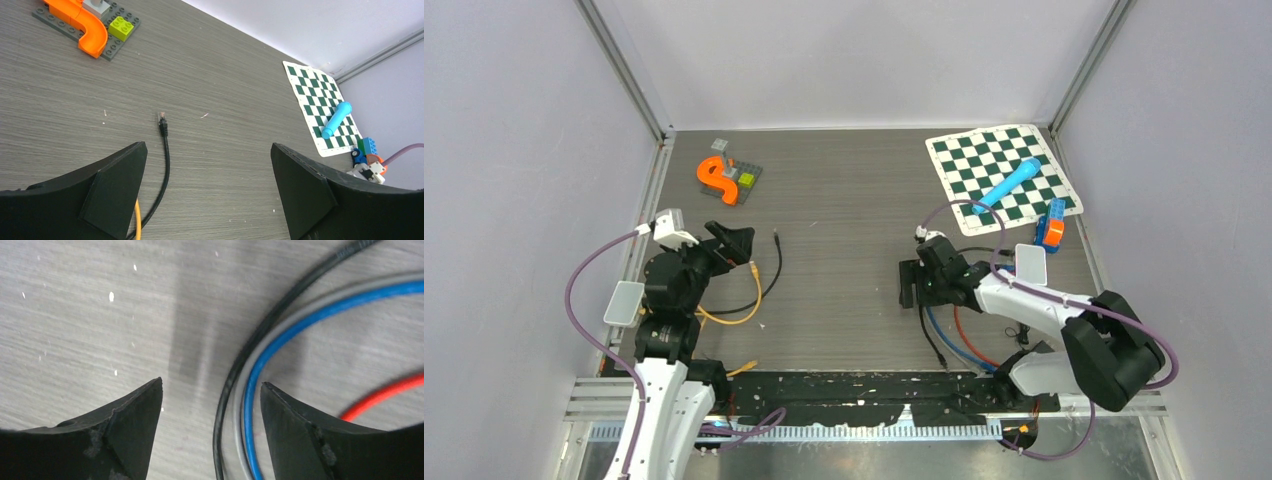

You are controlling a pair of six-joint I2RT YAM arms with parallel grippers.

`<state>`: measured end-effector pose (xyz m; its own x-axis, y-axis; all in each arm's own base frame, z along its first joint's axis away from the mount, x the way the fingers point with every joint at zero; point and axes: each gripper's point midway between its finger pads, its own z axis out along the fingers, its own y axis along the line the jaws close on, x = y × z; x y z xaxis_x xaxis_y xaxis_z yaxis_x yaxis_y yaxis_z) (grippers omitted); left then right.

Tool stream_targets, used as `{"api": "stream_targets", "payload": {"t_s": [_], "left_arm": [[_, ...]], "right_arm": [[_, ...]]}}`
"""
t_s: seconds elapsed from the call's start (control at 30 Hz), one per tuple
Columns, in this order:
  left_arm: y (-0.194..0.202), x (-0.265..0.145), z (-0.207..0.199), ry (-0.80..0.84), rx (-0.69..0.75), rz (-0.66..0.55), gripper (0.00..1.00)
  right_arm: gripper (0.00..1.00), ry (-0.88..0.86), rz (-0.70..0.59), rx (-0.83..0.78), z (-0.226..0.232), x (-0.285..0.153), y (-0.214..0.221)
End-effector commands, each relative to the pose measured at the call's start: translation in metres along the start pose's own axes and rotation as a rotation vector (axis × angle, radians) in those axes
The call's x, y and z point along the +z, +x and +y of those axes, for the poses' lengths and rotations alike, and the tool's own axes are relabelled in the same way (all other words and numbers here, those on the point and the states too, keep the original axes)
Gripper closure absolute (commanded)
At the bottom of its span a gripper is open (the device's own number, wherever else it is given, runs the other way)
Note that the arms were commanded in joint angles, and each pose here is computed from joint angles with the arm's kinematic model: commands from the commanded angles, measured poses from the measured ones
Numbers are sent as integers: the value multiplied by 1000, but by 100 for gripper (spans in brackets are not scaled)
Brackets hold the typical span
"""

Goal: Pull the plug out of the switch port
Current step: Move the switch port to the center of the board.

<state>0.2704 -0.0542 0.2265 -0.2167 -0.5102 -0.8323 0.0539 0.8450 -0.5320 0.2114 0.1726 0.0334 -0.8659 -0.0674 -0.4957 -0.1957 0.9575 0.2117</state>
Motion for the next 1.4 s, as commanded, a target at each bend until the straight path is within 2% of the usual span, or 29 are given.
{"api": "stream_targets", "payload": {"t_s": [0.0, 0.1, 0.13, 0.17, 0.27, 0.43, 0.6, 0.87, 1.0, 1.13, 1.37], "left_arm": [[-8, 1, -4, 16, 8, -28, 1], [-7, 1, -5, 21, 4, -27, 1], [-6, 1, -5, 23, 3, -26, 1], [-7, 1, -5, 25, 2, -27, 1], [-6, 1, -6, 29, -1, -27, 1], [-9, -3, -10, 43, 3, -28, 1], [-10, -6, -12, 51, 4, -38, 1], [-11, -6, -10, 45, 6, -42, 1], [-11, -6, -12, 52, 8, -41, 1], [-12, -6, -10, 44, 11, -46, 1], [-12, -4, -11, 44, 10, -44, 1]], "right_arm": [[14, 130, -287, -8, -16, -67, -72], [3, 280, -502, 53, -45, -116, -110], [0, 377, -564, 103, -66, -131, -121], [3, 459, -614, 161, -87, -145, -128], [5, 540, -660, 315, -129, -150, -135], [4, 668, -601, 617, -212, -141, -119], [4, 654, -563, 724, -250, -134, -117], [4, 597, -450, 647, -275, -94, -119], [4, 597, -492, 639, -289, -83, -129], [5, 540, -486, 657, -289, -67, -127], [5, 555, -459, 721, -302, -48, -110]]}}
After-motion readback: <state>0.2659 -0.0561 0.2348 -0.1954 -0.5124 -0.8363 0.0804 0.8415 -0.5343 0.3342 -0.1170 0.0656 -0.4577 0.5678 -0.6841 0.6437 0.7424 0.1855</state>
